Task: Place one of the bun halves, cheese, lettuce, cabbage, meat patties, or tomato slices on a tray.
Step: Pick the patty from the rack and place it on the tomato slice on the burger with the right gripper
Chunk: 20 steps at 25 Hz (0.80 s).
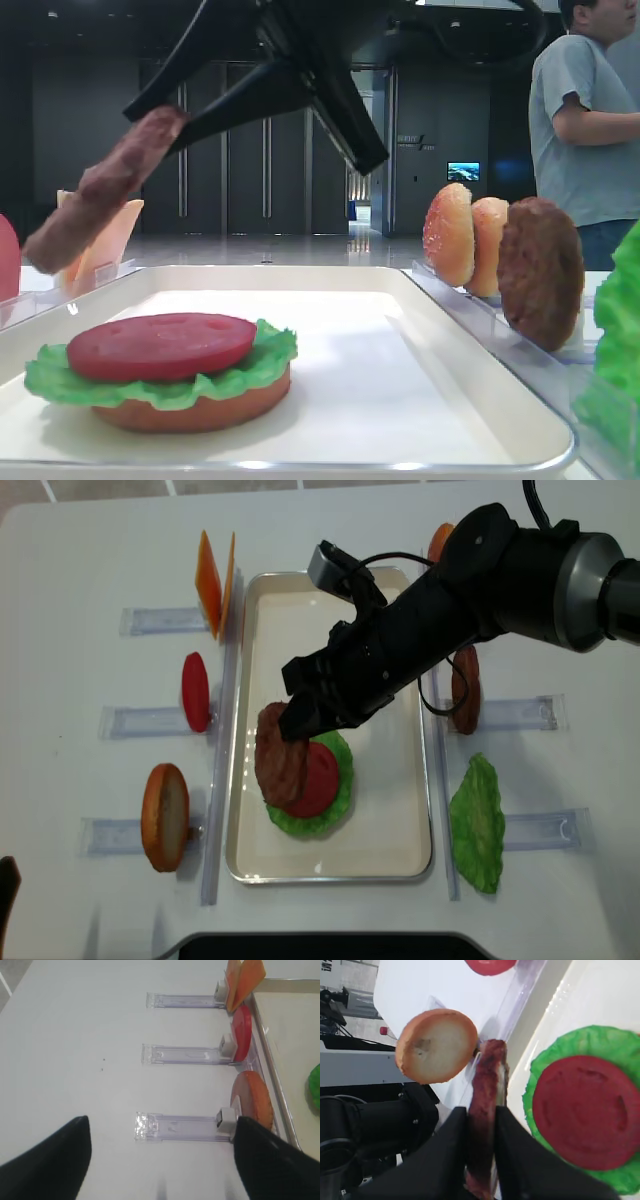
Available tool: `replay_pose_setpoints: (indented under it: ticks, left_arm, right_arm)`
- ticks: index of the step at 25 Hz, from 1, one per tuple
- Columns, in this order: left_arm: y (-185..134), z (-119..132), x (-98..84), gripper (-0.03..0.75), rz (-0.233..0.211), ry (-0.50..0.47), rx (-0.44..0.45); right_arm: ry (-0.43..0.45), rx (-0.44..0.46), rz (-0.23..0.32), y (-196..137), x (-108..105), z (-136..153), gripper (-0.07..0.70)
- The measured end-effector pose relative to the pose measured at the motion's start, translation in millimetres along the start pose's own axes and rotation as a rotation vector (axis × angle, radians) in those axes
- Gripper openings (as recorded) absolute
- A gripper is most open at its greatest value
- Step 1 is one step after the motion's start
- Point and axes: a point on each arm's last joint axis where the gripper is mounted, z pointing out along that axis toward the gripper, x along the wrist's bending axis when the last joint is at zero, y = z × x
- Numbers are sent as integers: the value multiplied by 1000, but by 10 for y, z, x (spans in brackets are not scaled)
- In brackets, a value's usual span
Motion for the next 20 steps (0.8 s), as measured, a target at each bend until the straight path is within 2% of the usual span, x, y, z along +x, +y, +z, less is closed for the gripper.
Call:
replay_pose_setpoints:
  ticks: [7,16,20]
  left_arm:
    - [0,0,0,692,0,0,0]
    - [0,0,0,692,0,0,0]
    - [0,0,0,692,0,0,0]
  right_arm:
    - [0,30,43,-48,-138,50,125]
    - [-7,32,17,-46,-221,91,125]
    - [-1,33,25,-41,-274,131,125]
